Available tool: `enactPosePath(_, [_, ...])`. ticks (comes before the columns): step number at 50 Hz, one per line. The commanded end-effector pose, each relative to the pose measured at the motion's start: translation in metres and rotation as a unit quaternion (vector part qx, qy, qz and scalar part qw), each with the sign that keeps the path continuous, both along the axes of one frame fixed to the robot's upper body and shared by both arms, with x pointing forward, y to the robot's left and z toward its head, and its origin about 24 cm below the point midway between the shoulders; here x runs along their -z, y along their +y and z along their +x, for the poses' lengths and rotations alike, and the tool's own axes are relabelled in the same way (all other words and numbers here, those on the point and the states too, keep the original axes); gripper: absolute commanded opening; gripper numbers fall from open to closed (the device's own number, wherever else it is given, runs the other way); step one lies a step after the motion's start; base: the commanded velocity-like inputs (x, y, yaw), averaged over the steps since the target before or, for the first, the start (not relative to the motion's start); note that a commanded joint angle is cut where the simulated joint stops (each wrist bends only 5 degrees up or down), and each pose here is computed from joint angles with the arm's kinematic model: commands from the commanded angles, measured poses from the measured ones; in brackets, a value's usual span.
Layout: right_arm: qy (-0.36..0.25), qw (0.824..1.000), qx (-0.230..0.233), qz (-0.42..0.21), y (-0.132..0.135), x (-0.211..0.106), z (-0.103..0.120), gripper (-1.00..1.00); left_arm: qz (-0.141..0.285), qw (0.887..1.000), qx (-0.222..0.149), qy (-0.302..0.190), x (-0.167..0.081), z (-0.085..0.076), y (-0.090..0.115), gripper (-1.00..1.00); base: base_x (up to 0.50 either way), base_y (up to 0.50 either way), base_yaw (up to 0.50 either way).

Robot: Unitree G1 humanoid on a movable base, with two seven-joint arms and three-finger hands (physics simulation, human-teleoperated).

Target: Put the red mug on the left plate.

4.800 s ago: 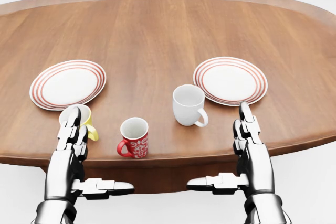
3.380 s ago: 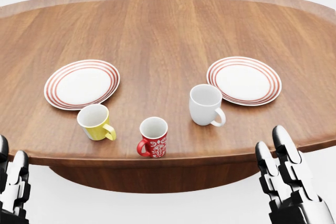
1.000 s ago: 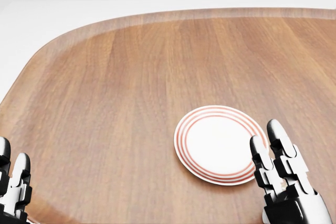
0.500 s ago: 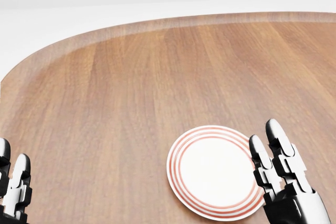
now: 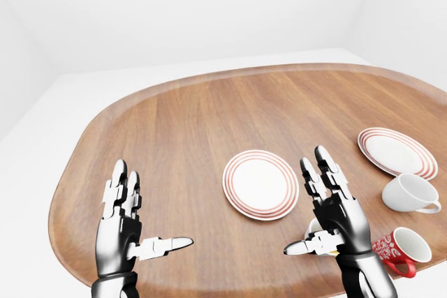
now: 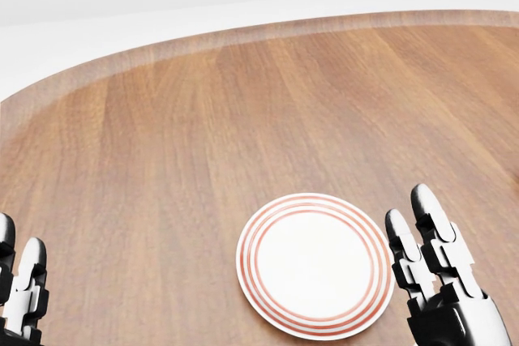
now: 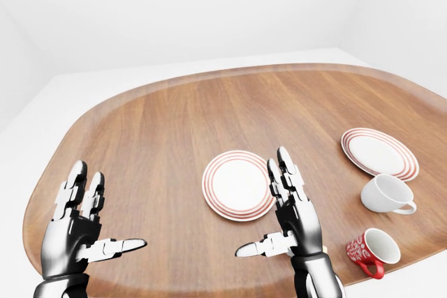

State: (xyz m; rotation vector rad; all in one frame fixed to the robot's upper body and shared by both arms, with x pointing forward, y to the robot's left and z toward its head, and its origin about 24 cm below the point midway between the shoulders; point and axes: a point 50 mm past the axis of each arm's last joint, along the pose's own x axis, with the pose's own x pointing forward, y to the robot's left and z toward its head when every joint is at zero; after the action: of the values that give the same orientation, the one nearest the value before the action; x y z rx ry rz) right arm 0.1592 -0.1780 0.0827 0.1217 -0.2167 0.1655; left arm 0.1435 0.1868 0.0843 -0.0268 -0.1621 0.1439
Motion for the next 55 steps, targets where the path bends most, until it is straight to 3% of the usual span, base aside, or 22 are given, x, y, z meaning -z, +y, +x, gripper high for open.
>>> enactPosePath(1, [0.0,1.0,0.0,0.0,0.0,0.0,0.0,1.0,0.0,1.0,0.0,-0.001,0.0,0.0,0.0,1.0,0.49,-0.1,0.0])
enactPosePath(25, [0.004,1.0,0.004,0.002,-0.001,0.003,0.002,1.0,0.0,1.0,0.0,-0.002,-0.001,0.0,0.001,1.0,0.49,-0.1,0.0])
enactPosePath(28, [0.005,1.0,0.023,0.002,-0.005,0.004,0.008,1.0,0.001,1.0,0.0,-0.002,-0.001,0.001,0.0,1.0,0.0,0.0,0.0])
enactPosePath(30, [0.021,0.997,0.06,-0.048,-0.005,0.009,0.02,1.0,0.003,1.0,-0.001,-0.003,-0.002,0.0,0.0,1.0,0.0,0.0,0.0])
enactPosePath(32, [0.039,0.988,0.103,-0.105,-0.005,0.014,0.027,1.0,0.002,1.0,-0.002,-0.006,-0.003,-0.001,0.0,1.0,0.0,0.0,0.0])
enactPosePath(38, [0.047,0.963,0.135,-0.228,-0.018,0.002,0.035,1.0,0.001,1.0,-0.004,-0.005,-0.004,-0.003,0.0,1.0,0.0,0.0,0.0])
enactPosePath(41, [0.041,0.939,0.155,-0.305,-0.023,-0.009,0.033,1.0,0.0,1.0,-0.005,-0.005,-0.004,-0.005,0.0,1.0,0.0,0.0,0.0])
enactPosePath(43, [0.043,0.905,0.166,-0.389,-0.025,-0.016,0.035,1.0,0.0,1.0,-0.005,-0.005,-0.004,-0.004,0.0,1.0,0.0,0.0,0.0])
enactPosePath(49, [0.025,0.876,0.21,-0.434,-0.049,-0.043,0.04,1.0,0.003,1.0,-0.005,-0.007,-0.005,-0.004,-0.001,1.0,0.0,0.0,0.0])
enactPosePath(51, [0.017,0.874,0.208,-0.438,-0.051,-0.049,0.042,1.0,0.003,1.0,-0.005,-0.008,-0.005,-0.003,-0.001,1.0,0.0,0.0,0.0])
enactPosePath(55, [0.01,0.852,0.198,-0.485,-0.065,-0.066,0.057,1.0,0.004,1.0,-0.005,-0.007,-0.006,-0.004,-0.001,1.0,0.0,0.0,0.0])
